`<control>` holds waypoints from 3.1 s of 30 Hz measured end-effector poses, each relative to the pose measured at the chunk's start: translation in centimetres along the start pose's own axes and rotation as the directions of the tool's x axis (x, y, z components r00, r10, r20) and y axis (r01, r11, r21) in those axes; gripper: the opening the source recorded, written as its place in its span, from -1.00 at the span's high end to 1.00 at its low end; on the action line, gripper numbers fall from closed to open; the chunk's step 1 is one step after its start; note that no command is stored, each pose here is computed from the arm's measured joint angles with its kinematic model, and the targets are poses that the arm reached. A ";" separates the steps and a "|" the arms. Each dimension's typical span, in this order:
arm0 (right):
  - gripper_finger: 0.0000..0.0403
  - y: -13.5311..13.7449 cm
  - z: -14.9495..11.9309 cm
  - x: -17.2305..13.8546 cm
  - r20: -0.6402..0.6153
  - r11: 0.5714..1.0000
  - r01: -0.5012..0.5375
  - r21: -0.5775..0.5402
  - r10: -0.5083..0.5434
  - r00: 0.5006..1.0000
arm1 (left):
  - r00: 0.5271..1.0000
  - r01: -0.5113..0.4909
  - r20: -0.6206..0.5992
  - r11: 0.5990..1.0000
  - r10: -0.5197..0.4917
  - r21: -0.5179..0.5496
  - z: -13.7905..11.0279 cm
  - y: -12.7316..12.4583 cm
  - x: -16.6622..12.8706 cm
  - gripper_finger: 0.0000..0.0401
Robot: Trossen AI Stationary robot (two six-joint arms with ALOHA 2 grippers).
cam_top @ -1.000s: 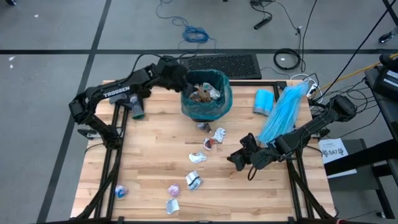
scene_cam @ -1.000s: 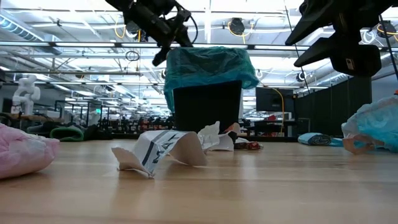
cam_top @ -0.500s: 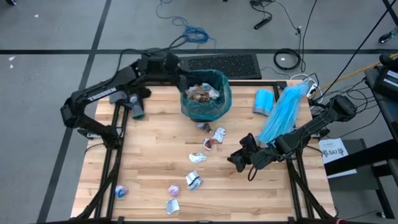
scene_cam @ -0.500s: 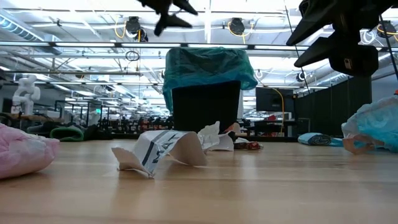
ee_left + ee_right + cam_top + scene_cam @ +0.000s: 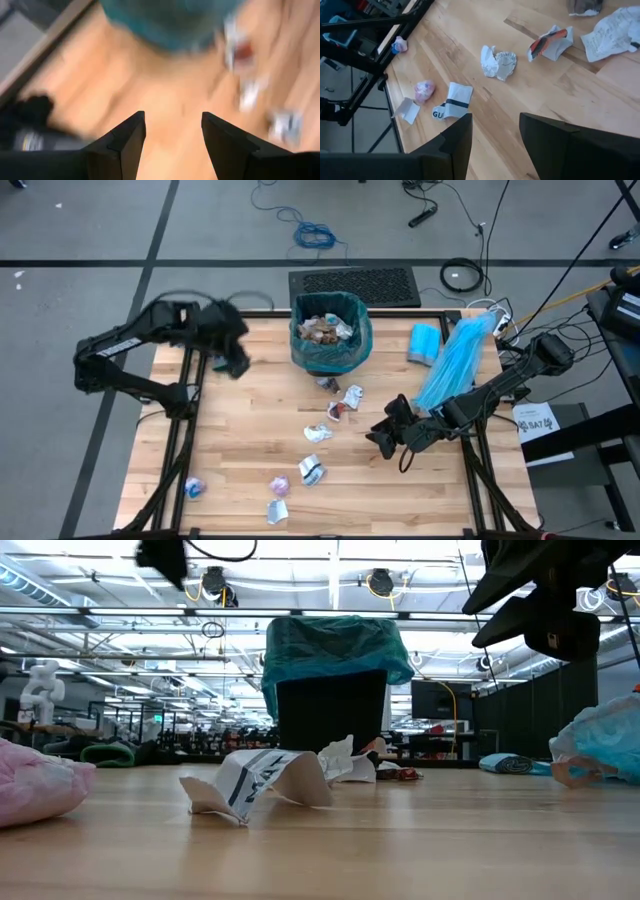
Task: Place trash/remove bag and relplace
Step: Put the pink plastic into the trash bin
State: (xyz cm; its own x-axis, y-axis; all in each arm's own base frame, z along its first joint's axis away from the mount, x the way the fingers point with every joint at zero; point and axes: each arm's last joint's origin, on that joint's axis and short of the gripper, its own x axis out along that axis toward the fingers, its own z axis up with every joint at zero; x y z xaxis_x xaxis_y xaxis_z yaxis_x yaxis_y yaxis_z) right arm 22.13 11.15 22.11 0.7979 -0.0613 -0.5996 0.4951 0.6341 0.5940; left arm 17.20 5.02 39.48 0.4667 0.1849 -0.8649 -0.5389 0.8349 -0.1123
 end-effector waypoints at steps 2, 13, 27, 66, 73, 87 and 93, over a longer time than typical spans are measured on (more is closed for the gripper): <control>0.23 0.0 0.0 0.0 0.001 1.000 0.000 -0.027 0.000 1.000 | 0.996 0.010 -0.089 0.999 -0.007 0.035 -1.3 -1.0 0.2 0.02; 0.23 0.0 0.0 0.0 0.001 0.998 0.000 -0.060 0.000 1.000 | 0.973 0.050 -0.227 0.999 -0.045 0.014 -7.4 -7.8 1.3 0.02; 0.23 0.1 -0.2 0.0 -0.074 0.996 -0.036 -0.084 0.030 0.997 | 0.934 -0.121 -0.349 0.851 -0.076 -0.510 -20.7 -13.4 6.0 0.02; 0.23 0.3 -0.4 0.0 -0.157 0.994 -0.085 -0.072 0.073 0.985 | 0.667 -0.317 -0.737 0.937 0.109 -0.148 -31.1 -16.1 12.7 0.16; 0.23 0.3 -0.4 0.0 -0.157 0.994 -0.089 -0.066 0.078 0.985 | 0.640 -0.346 -0.749 0.934 0.169 -0.084 -31.6 -16.2 14.4 0.57; 0.23 0.4 -0.3 0.0 -0.154 0.989 -0.096 -0.109 0.079 0.985 | 0.759 -0.368 -0.631 0.906 0.163 -0.210 -25.5 -18.7 12.4 0.99; 0.23 0.4 -0.3 0.0 -0.149 0.988 -0.097 -0.117 0.079 0.986 | 0.806 -0.318 -0.570 0.930 0.162 -0.186 -21.2 -19.2 11.3 0.99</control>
State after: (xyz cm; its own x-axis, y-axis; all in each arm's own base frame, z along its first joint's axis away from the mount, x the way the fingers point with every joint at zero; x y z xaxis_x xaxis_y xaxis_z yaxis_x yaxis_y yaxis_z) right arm 22.20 11.62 22.18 0.7744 0.1045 -0.6240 0.3720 0.7225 0.5827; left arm 17.96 -19.90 21.54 -0.1110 -0.0113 -0.9938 -0.7798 0.6209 0.0800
